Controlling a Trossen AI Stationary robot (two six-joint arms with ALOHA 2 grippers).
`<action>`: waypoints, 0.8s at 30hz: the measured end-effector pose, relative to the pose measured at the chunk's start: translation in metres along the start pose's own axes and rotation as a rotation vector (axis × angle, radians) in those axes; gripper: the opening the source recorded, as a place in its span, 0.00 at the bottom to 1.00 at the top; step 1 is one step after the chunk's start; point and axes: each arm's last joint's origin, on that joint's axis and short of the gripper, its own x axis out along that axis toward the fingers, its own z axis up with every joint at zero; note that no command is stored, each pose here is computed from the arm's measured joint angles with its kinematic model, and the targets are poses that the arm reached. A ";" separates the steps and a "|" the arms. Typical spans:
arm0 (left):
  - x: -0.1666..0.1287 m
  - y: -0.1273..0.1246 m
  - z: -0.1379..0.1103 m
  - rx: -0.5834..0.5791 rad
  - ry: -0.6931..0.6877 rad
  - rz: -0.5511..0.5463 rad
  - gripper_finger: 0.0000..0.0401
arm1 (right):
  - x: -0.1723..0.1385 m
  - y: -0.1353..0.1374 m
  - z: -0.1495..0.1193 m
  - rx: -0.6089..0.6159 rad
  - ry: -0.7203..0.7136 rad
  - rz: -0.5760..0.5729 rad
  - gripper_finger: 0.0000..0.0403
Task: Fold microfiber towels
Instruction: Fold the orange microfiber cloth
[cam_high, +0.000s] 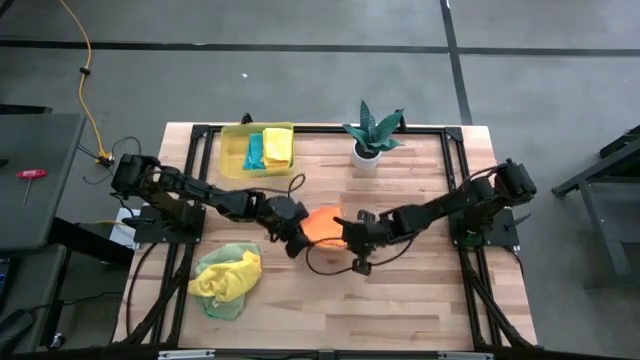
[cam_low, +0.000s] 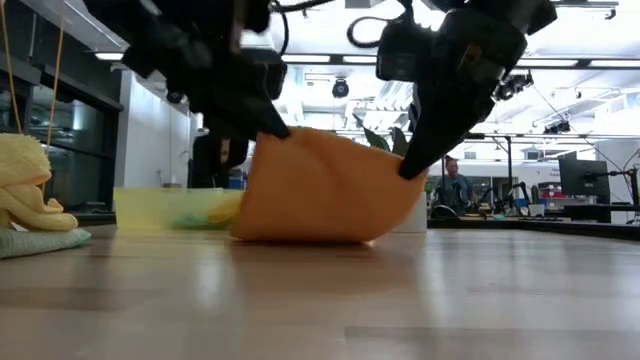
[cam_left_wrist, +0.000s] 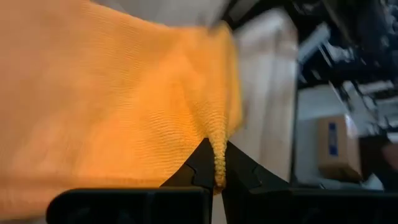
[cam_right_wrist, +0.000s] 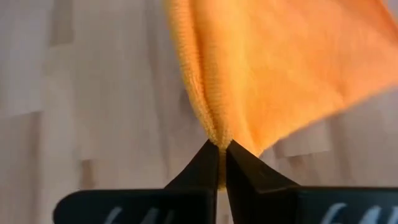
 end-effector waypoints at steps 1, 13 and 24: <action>0.001 -0.004 -0.004 -0.004 0.012 -0.009 0.00 | 0.000 -0.003 0.001 0.007 0.014 0.039 0.01; 0.008 -0.025 -0.032 -0.050 -0.064 0.097 0.00 | -0.002 -0.037 0.016 0.018 0.030 0.227 0.00; 0.009 -0.035 -0.056 -0.137 -0.124 0.204 0.00 | -0.002 -0.060 0.029 -0.166 -0.074 0.234 0.00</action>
